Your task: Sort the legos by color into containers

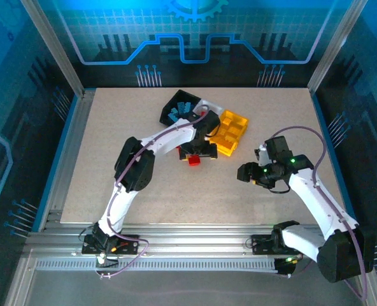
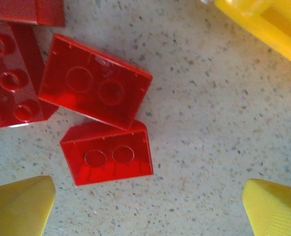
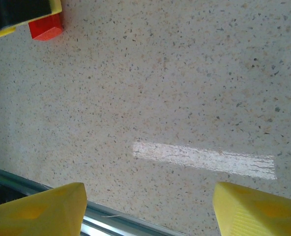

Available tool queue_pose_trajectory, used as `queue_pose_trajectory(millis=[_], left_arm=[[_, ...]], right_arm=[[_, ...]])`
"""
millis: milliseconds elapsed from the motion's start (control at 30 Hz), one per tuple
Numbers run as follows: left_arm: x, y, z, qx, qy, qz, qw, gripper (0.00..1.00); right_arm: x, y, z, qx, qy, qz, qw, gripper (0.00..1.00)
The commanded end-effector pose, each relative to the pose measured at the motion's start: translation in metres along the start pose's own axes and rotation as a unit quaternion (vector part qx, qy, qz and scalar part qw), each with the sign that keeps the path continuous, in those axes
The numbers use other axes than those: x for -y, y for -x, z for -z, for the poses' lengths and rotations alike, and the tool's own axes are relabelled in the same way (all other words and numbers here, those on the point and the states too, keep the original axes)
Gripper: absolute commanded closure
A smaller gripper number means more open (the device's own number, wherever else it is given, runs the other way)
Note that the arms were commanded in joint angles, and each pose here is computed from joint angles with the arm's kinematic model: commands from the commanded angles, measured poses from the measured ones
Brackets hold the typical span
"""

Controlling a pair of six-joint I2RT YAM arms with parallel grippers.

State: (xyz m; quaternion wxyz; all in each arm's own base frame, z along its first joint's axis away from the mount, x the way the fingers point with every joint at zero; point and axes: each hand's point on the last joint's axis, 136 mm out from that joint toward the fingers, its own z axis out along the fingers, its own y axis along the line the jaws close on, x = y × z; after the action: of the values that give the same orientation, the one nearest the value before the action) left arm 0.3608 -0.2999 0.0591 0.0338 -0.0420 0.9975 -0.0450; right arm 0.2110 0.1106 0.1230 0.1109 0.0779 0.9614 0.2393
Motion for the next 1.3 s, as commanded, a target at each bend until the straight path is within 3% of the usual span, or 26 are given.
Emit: queue_pose_trajectory(millis=[0,467,967,1267], left_arm=[[-0.014,-0.002,0.005,-0.003,0.043,0.008,0.999,0.01],[-0.009,0.000,-0.026,-0.031,0.041,0.046,0.998,0.14],[-0.030,0.007,-0.044,-0.045,0.061,0.059,0.995,0.30],[-0.028,0.007,-0.037,-0.044,0.053,0.051,0.996,0.50]], right_arm=[[0.005,-0.013,-0.002,-0.020,0.007,-0.010,1.000,0.30],[0.013,-0.019,-0.004,-0.018,0.012,-0.024,0.999,0.31],[0.016,-0.018,-0.004,-0.017,0.010,-0.030,0.999,0.31],[0.018,-0.017,-0.001,-0.010,0.008,-0.034,0.999,0.32]])
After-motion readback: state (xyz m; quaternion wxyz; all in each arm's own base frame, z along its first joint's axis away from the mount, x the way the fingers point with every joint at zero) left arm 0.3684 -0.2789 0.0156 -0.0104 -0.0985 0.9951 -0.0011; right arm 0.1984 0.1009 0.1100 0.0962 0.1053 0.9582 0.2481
